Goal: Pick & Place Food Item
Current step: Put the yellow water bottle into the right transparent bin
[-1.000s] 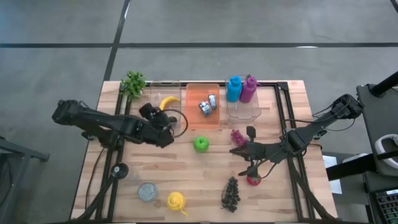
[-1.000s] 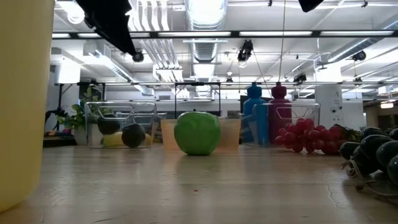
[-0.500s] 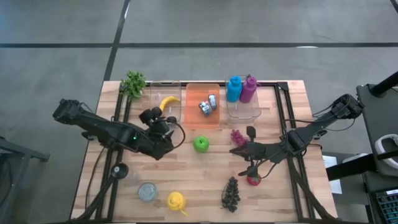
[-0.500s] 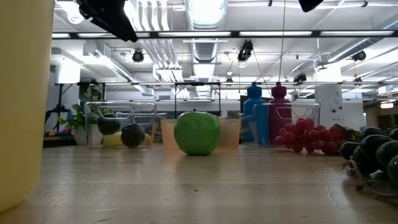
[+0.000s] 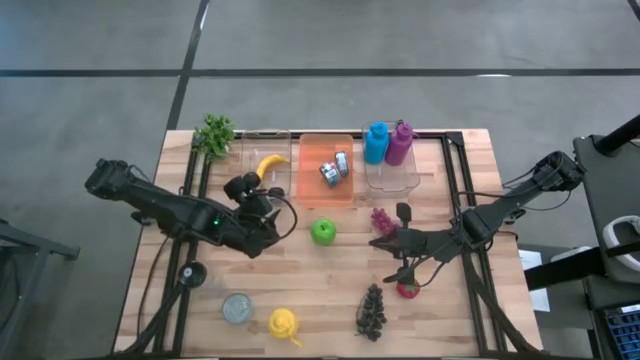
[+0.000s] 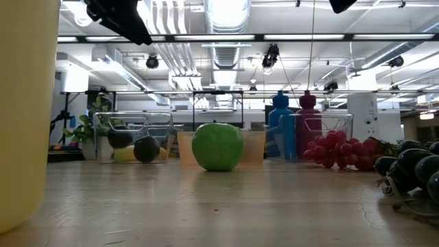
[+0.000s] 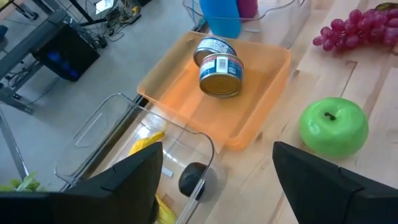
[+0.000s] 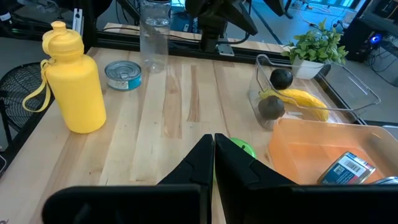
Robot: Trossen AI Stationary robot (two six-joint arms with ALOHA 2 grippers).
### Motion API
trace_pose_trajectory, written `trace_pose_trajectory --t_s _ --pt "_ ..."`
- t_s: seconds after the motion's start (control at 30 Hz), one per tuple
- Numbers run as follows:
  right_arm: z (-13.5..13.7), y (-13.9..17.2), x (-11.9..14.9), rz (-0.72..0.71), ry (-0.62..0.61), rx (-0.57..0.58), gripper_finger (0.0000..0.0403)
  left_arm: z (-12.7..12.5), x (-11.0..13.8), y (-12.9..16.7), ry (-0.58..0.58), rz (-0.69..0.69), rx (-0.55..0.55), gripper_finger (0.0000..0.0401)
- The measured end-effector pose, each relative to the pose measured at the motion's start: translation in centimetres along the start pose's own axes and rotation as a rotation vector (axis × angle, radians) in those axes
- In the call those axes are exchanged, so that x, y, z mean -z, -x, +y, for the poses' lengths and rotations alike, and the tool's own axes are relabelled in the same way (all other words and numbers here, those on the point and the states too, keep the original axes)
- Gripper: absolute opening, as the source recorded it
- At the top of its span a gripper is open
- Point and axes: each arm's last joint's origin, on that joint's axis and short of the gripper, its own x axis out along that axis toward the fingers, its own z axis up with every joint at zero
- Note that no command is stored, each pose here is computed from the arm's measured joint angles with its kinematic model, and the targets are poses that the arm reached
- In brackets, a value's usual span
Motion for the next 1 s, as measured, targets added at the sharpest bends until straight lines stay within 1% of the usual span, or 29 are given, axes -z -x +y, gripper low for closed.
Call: trace_pose_trajectory --t_s 0.13,0.33,0.37,0.43,0.67,0.9,1.0 --pt "0.0 0.0 0.0 0.0 0.0 0.0 0.0008 -0.6 0.5 0.5 0.002 -0.02 0.024 0.03" --pt "0.0 0.0 0.0 0.0 0.0 0.0 0.0008 -2.3 2.5 0.5 -0.026 -0.078 0.055 0.0301" --pt "0.0 0.0 0.0 0.0 0.0 0.0 0.0008 -2.4 2.6 0.5 -0.048 -0.079 0.057 0.0302" --pt "0.0 0.0 0.0 0.0 0.0 0.0 0.0008 -2.4 2.6 0.5 -0.076 -0.083 0.058 0.0305" --pt "0.0 0.0 0.0 0.0 0.0 -0.001 0.0008 -2.4 2.5 0.6 -0.078 -0.083 0.063 0.0305" --pt "0.0 0.0 0.0 0.0 0.0 -0.001 0.0008 -2.9 2.7 0.8 -0.139 -0.006 0.21 0.0293" --pt "0.0 0.0 0.0 0.0 0.0 -0.001 0.0008 -3.2 2.8 1.0 -0.166 0.001 0.251 0.0288"
